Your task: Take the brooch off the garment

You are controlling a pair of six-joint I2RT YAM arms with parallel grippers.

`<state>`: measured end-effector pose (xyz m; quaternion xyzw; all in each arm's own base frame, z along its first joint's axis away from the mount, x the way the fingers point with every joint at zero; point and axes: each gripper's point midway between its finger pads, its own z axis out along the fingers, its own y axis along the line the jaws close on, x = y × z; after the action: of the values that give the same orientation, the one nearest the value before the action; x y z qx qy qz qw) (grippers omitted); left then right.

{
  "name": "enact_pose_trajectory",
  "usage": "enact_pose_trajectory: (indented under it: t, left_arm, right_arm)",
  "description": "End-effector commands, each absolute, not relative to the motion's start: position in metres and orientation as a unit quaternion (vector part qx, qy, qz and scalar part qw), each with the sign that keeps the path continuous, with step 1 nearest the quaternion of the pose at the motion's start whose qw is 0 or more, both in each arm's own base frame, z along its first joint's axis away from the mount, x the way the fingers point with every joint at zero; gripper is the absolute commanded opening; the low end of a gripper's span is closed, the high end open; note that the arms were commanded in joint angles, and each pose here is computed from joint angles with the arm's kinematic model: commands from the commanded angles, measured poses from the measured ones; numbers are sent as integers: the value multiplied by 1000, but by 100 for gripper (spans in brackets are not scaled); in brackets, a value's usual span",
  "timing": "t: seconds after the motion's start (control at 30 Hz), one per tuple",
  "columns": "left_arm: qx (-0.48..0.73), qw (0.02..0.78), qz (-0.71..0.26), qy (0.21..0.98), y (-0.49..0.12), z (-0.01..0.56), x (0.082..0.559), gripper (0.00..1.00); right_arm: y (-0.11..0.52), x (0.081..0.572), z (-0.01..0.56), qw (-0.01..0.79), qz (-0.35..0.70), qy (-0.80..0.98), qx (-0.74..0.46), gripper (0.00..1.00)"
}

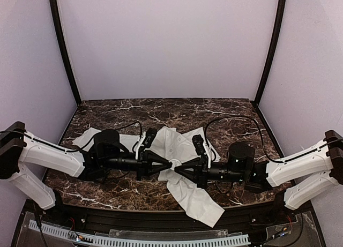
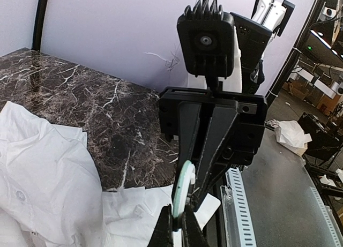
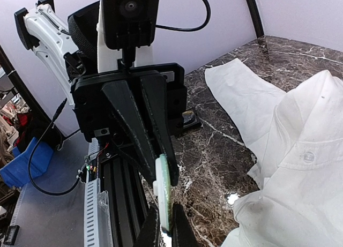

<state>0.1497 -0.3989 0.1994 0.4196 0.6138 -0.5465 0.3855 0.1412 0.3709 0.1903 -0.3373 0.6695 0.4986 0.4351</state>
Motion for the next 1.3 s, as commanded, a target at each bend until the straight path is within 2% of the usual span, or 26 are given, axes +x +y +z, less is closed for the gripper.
enact_pose_trajectory:
  t: [0.0,1.27]
  left_arm:
    - [452,357,-579,577,-399,208,118,1]
    - [457,363,-578,570,-395,211,115,1]
  right_arm:
    - [360,187,183,478,437,720,-250,0]
    - [317,244,149,494,367,785,-74,0]
